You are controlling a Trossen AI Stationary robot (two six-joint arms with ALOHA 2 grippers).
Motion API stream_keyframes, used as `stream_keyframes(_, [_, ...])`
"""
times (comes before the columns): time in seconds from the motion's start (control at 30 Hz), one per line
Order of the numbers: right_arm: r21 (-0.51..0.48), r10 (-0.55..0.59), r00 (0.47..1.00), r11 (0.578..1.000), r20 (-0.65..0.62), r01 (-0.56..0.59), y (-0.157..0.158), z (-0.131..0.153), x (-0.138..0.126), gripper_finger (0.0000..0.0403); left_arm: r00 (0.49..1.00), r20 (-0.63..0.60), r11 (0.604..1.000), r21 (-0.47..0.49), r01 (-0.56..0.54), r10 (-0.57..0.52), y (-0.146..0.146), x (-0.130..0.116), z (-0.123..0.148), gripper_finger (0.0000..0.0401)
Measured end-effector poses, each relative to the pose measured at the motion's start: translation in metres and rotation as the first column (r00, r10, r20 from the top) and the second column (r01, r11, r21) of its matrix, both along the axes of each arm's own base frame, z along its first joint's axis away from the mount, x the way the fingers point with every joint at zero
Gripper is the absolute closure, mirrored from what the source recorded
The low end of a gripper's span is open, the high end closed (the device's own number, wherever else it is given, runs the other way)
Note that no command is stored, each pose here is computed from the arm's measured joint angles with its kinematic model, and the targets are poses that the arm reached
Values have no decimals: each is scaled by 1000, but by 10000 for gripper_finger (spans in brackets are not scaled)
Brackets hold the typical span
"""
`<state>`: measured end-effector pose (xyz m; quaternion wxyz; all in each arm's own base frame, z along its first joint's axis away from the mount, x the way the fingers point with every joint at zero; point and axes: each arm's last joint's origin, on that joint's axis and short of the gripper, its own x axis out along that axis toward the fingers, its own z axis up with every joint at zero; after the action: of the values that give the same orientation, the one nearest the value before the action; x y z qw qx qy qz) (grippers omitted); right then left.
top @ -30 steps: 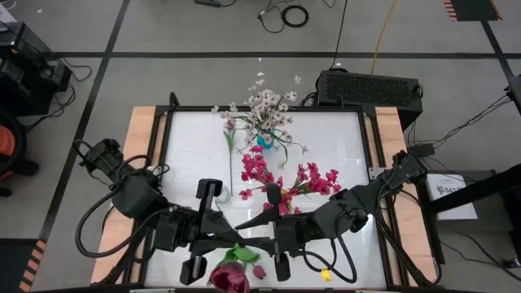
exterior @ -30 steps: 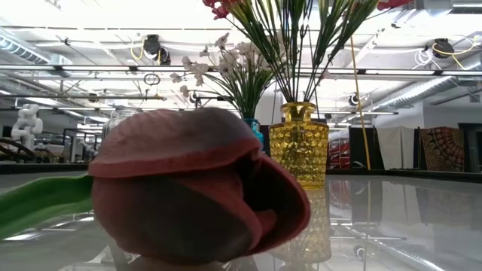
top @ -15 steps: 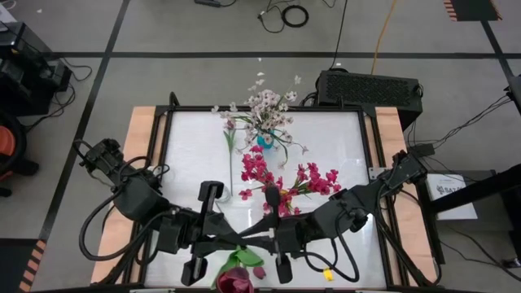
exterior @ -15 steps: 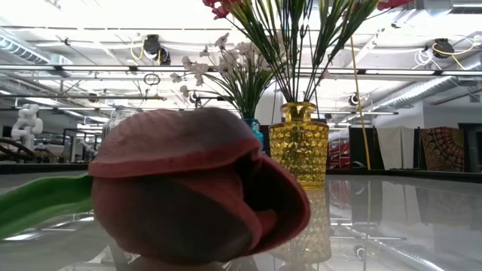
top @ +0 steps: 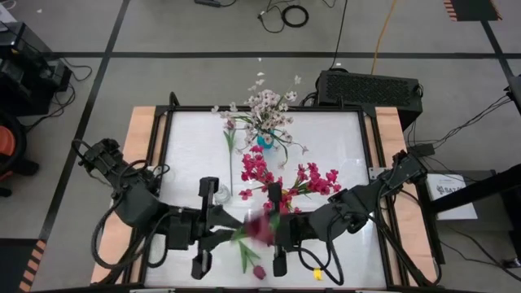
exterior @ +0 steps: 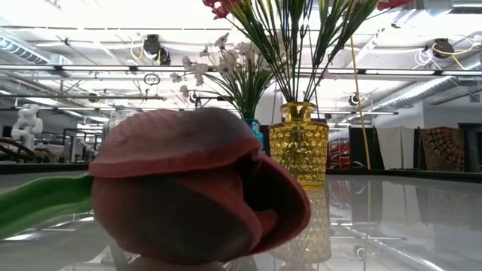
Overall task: Sort flowers into vase by color
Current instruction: Put the right red flower into the transparent vase
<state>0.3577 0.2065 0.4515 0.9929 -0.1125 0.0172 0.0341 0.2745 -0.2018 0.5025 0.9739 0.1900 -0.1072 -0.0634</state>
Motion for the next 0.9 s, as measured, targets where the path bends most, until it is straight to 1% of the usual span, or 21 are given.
stream_keyframes(0.2, [42, -23, 997, 999, -80, 26, -4, -8, 1, 402, 992, -70, 994, 34, -104, 106, -1, -2, -7, 289])
stream_keyframes(0.3, [48, -33, 994, 998, -108, 38, -6, -11, 1, 402, 980, -101, 984, 53, -170, 174, -3, -4, -11, 268])
stream_keyframes(0.43, [39, -54, 992, 997, -116, 59, -6, -12, 1, 403, 968, -128, 975, 71, -208, 216, -7, -8, -14, 263])
stream_keyframes(0.57, [34, -56, 991, 998, -123, 60, -7, -13, 1, 403, 966, -135, 975, 37, -218, 220, -8, -14, -12, 262])
stream_keyframes(0.73, [40, -57, 990, 997, -126, 63, -7, -13, 1, 403, 970, -126, 978, 8, -207, 206, -6, -27, -4, 262])
stream_keyframes(0.9, [38, -57, 990, 997, -129, 63, -7, -13, 1, 403, 971, -146, 981, -4, -193, 190, -4, -35, -2, 265])
